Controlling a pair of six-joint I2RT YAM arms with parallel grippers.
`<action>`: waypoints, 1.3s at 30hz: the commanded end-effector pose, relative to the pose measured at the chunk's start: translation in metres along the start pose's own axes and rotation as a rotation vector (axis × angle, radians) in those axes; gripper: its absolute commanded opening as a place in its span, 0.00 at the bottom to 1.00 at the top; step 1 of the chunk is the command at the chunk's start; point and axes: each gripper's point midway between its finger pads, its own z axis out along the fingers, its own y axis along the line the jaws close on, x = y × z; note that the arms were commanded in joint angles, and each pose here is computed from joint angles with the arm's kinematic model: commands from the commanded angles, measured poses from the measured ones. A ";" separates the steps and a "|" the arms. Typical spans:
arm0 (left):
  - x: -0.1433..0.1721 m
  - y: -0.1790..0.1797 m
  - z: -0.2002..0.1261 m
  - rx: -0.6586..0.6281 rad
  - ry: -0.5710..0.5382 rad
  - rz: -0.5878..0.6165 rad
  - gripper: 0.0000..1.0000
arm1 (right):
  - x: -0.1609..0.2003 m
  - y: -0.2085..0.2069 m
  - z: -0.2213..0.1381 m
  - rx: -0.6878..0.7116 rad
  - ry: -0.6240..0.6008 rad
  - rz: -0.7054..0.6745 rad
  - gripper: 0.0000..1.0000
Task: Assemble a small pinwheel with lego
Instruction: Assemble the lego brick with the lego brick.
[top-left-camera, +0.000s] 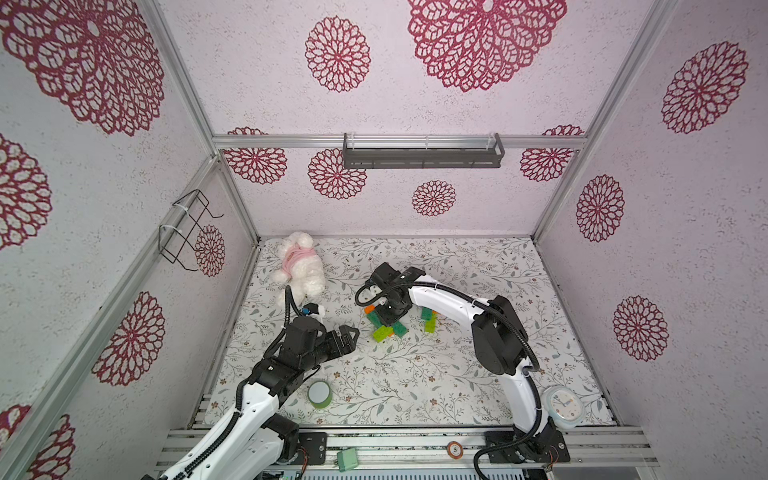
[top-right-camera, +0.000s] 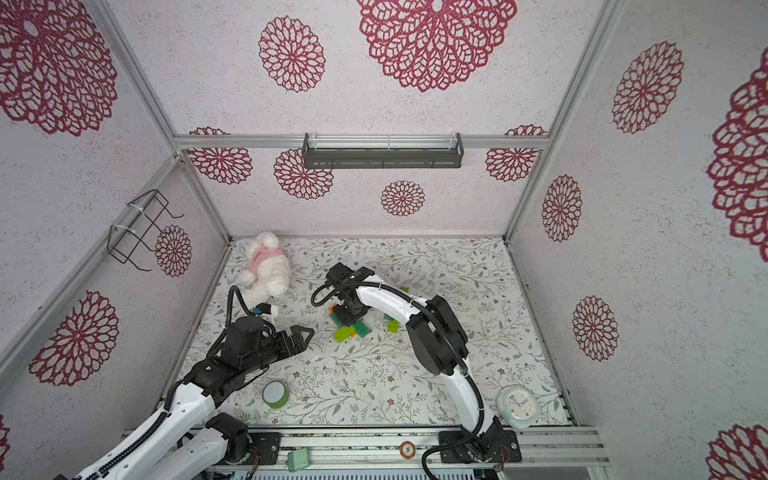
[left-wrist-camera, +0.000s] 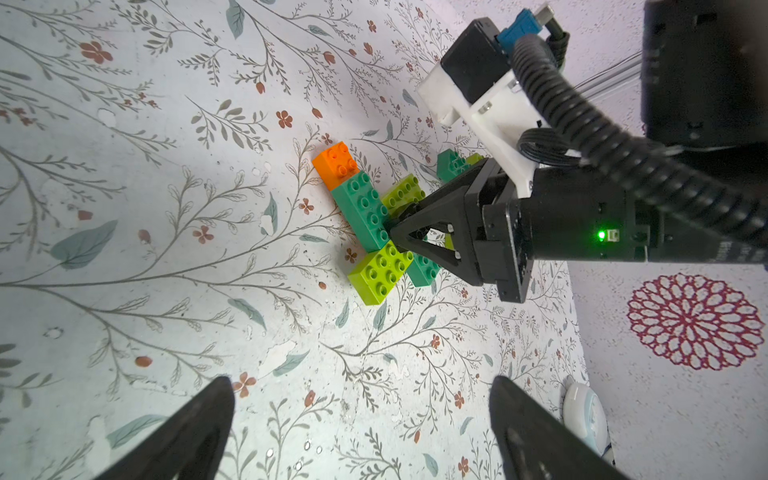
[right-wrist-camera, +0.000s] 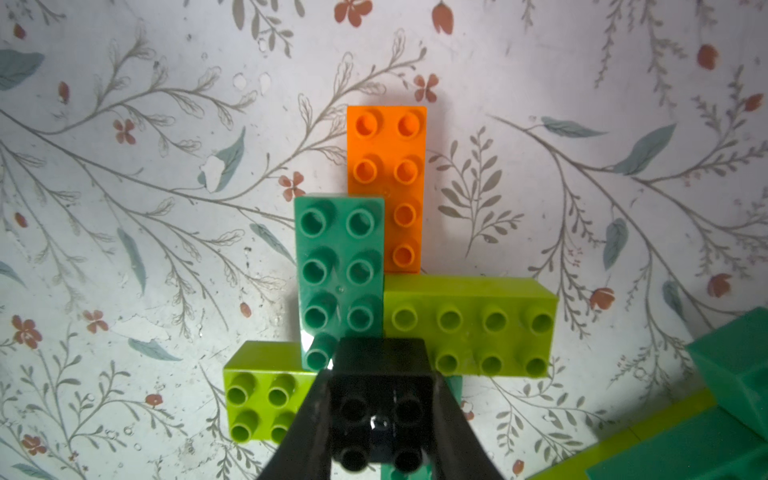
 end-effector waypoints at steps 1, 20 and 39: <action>-0.008 -0.004 0.000 0.015 -0.026 0.000 0.97 | 0.026 -0.010 0.001 -0.002 0.080 0.046 0.00; -0.014 -0.006 -0.005 0.003 -0.036 0.009 0.97 | 0.049 -0.020 0.005 0.079 0.107 0.052 0.00; -0.019 -0.007 -0.014 -0.003 -0.061 0.014 0.97 | 0.041 -0.019 -0.006 0.110 0.067 0.028 0.02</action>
